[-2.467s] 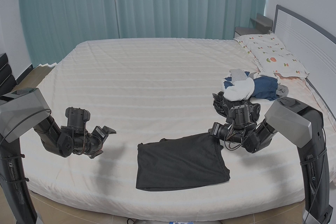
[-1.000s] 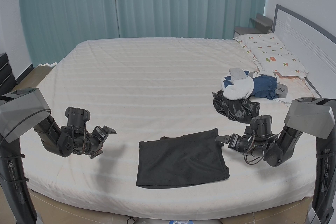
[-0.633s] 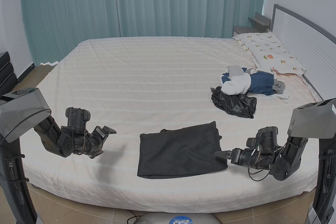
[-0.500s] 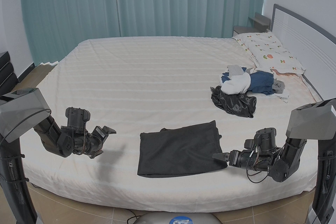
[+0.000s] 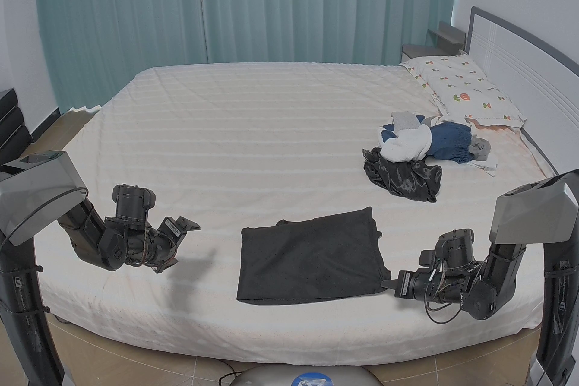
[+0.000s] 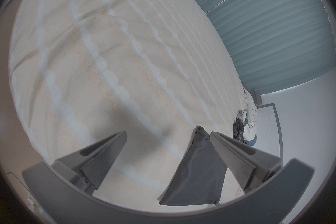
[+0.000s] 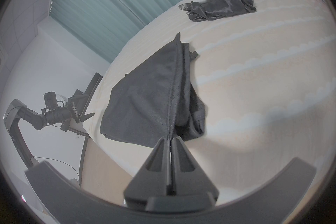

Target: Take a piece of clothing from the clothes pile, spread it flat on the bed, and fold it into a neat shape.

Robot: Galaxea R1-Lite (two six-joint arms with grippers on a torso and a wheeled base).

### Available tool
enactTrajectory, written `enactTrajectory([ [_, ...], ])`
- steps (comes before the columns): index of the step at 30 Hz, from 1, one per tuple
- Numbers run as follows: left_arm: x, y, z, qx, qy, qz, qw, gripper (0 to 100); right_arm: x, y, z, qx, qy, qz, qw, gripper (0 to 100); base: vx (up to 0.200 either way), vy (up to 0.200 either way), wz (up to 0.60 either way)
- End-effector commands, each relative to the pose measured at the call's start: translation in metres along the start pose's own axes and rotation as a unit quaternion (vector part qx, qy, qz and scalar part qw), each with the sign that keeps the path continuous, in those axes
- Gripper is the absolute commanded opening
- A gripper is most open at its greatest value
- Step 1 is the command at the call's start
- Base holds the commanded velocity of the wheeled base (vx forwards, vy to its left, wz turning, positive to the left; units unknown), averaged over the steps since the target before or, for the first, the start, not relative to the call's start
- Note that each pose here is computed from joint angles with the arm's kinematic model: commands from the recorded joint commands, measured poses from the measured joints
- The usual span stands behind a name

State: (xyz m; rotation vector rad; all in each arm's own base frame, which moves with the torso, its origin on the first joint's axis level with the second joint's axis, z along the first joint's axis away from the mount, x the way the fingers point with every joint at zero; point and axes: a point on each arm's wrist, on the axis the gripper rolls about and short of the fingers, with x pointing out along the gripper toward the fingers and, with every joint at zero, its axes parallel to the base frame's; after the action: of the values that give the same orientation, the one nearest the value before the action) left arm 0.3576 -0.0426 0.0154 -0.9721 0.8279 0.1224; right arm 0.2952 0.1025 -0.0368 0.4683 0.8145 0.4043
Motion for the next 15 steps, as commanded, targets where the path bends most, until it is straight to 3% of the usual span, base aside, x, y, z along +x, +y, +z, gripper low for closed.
enactTrajectory([
  [1, 0.0, 0.0, 0.0, 0.0, 0.0, 0.0, 1.0, 100, -0.005, -0.002, -0.003, 0.004, 0.004, -0.005, 1.0, 100, 0.0, 0.0, 0.0],
  [8, 0.0, 0.0, 0.0, 0.0, 0.0, 0.0, 1.0, 100, -0.008, -0.006, -0.003, 0.005, 0.004, -0.01, 0.9999, 100, 0.0, 0.0, 0.0],
  [12, 0.0, 0.001, 0.0, -0.001, 0.001, 0.001, 1.0, 100, -0.011, -0.008, 0.007, 0.014, -0.025, 0.0, 0.9996, 100, 0.0, 0.0, 0.0],
  [15, 0.0, 0.001, 0.0, -0.001, 0.001, 0.001, 1.0, 100, -0.013, -0.017, 0.016, 0.062, -0.053, 0.002, 0.9967, 100, 0.0, 0.0, 0.0],
])
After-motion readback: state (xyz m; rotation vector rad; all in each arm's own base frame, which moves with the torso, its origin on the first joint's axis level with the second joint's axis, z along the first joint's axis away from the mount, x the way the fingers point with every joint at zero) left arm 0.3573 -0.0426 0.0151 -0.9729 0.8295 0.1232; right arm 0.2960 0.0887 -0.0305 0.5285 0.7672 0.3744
